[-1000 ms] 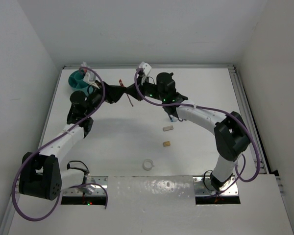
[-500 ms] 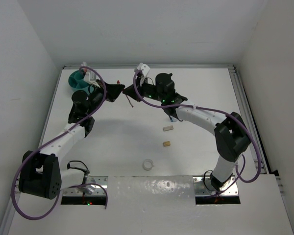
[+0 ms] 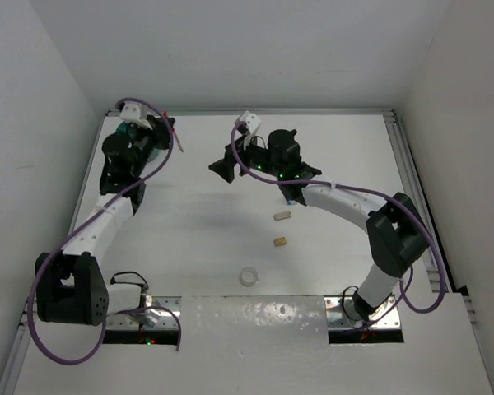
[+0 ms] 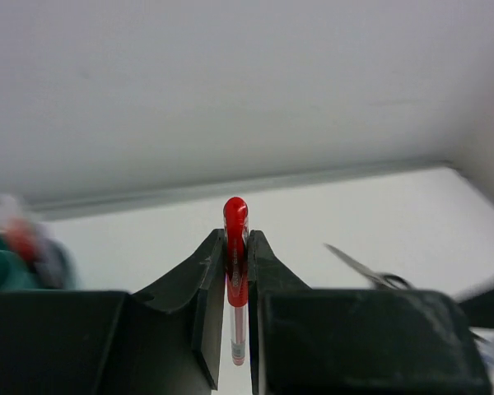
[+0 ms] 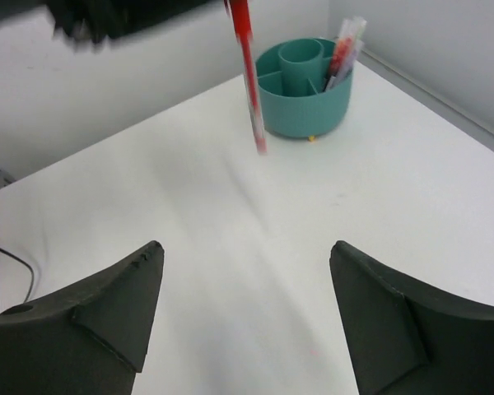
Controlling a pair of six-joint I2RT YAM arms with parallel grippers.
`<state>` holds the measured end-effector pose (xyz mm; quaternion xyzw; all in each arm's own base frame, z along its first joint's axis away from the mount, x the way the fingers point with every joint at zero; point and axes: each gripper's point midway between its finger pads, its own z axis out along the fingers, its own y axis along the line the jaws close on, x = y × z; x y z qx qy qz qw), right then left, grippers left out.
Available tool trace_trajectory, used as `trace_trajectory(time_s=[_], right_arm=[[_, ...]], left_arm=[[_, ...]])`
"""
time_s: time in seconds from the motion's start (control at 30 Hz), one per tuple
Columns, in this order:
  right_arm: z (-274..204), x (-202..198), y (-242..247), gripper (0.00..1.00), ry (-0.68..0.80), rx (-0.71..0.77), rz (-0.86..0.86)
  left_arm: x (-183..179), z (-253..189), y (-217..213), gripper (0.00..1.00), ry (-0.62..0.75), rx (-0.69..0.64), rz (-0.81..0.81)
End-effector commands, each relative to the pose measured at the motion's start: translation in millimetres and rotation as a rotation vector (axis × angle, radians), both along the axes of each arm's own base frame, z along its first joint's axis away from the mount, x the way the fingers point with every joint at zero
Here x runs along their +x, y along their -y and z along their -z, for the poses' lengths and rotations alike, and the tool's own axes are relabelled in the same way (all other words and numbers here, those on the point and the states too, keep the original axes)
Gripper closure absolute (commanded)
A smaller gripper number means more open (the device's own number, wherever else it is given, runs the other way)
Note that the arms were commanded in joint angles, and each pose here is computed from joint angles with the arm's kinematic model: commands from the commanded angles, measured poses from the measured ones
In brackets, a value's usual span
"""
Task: Sort the stationery into containers
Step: Place the pen in the storage box.
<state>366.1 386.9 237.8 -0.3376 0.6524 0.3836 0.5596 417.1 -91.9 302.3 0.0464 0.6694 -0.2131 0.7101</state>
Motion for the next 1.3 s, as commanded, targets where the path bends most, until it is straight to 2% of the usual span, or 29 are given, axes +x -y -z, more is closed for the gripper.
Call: trace_trajectory(time_s=[0.0, 0.03, 0.07, 0.17, 0.2, 0.3, 0.37, 0.4, 0.57, 0.6, 0.87, 1.17, 1.2, 1.27], right_arm=[[-28.0, 7.4, 21.0, 0.2, 0.054, 0.057, 0.069], [-29.9, 9.6, 26.6, 0.19, 0.059, 0.06, 0.081], [-23.4, 8.4, 28.8, 0.19, 0.05, 0.053, 0.085], [-18.0, 11.7, 38.5, 0.19, 0.039, 0.054, 0.108], [-15.8, 13.3, 40.8, 0.19, 0.038, 0.055, 0.113], [-11.5, 20.9, 51.0, 0.19, 0.02, 0.058, 0.137], [-6.0, 23.6, 54.2, 0.19, 0.002, 0.047, 0.14], [-4.9, 26.6, 58.0, 0.19, 0.001, 0.042, 0.149], [6.9, 35.5, 65.9, 0.19, -0.032, 0.028, 0.174], [8.0, 37.2, 67.3, 0.19, -0.039, 0.03, 0.179], [17.9, 45.1, 68.9, 0.2, -0.073, 0.005, 0.186], [23.0, 44.7, 72.9, 0.2, -0.093, -0.015, 0.198], [23.0, 44.7, 72.9, 0.2, -0.095, -0.017, 0.198], [22.2, 44.6, 73.9, 0.2, -0.091, -0.025, 0.2]], left_arm=[[31.8, -33.2, -71.0, 1.0, 0.118, 0.227, -0.269], [42.7, -27.5, -89.5, 1.0, 0.098, 0.24, -0.312], [50.1, -41.9, -107.2, 1.0, 0.117, 0.24, -0.35], [76.7, -31.4, -125.6, 1.0, 0.088, 0.26, -0.348], [83.8, -41.1, -129.5, 1.0, 0.11, 0.267, -0.352], [120.6, -10.1, -142.4, 1.0, 0.059, 0.285, -0.353], [137.3, -14.6, -150.5, 1.0, 0.067, 0.288, -0.365], [149.0, 6.3, -152.6, 1.0, 0.032, 0.301, -0.359], [178.3, 5.3, -153.3, 1.0, 0.066, 0.32, -0.342], [185.3, 18.3, -154.7, 1.0, 0.04, 0.314, -0.341], [209.3, 50.9, -158.7, 1.0, 0.0, 0.287, -0.341], [220.6, 87.9, -164.4, 1.0, -0.073, 0.259, -0.361], [221.2, 90.8, -164.8, 0.98, -0.084, 0.247, -0.364], [220.7, 95.6, -163.5, 0.83, -0.106, 0.239, -0.356]])
